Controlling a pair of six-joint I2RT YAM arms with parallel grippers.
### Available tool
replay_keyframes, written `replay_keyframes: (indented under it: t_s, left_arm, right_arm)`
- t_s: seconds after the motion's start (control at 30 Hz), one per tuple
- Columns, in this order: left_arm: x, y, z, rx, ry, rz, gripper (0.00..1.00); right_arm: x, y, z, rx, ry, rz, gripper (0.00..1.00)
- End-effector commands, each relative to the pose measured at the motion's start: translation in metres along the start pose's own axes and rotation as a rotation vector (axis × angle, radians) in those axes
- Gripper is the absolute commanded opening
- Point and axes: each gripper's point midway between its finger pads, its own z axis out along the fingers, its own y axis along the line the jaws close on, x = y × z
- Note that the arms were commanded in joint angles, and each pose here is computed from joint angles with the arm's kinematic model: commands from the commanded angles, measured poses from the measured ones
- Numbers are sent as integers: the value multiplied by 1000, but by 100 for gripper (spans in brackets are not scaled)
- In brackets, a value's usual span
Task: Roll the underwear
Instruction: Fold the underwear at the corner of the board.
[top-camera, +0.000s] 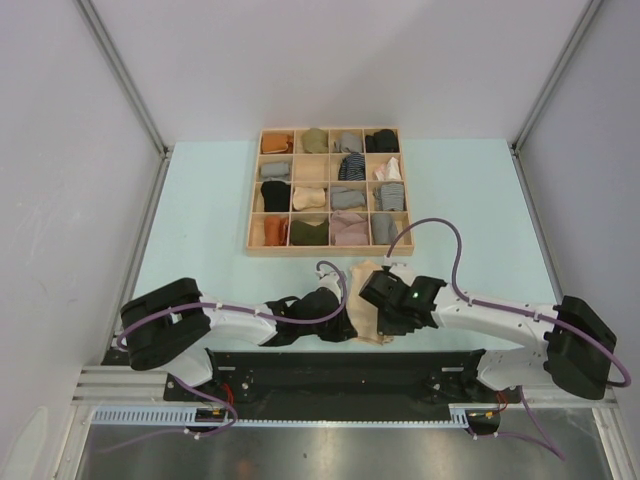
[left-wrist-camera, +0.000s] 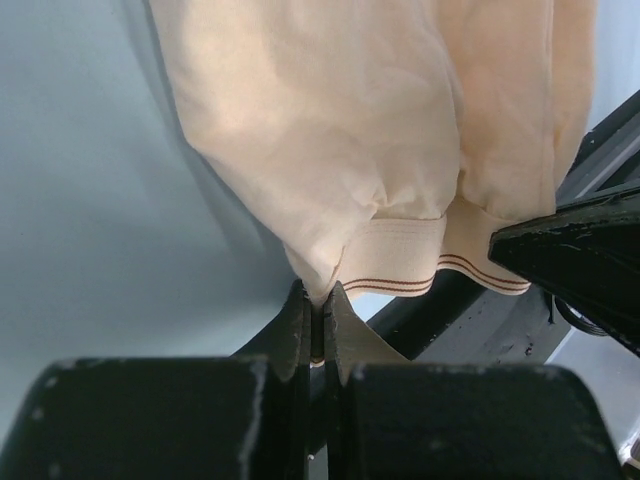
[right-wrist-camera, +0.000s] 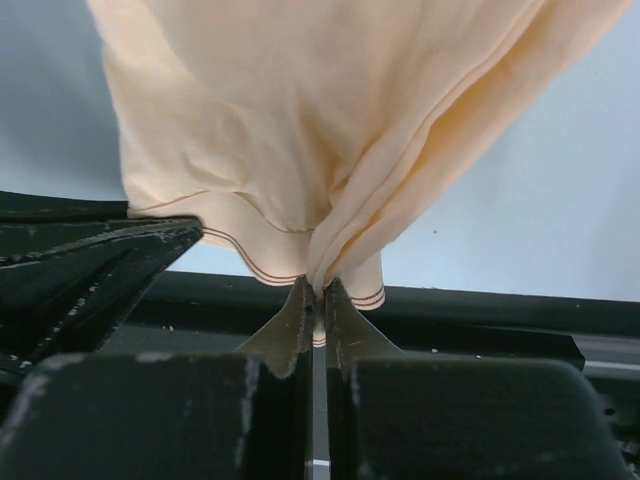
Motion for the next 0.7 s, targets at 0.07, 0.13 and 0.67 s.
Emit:
replay_keyframes:
  t_s: [0.07,0.13,0.67]
  left_arm:
    - [3,12,1,-56,8,45,0]
    - [4,11,2,-56,9,46,0]
    - [2,12,-1,-49,-7,44,0]
  right_arm:
    - [-19,35,-4,-91,-74,-7,0]
    - [-19,39,-2,-95,-71,-14,0]
    - [-22,71,8,-143,-58,-60,0]
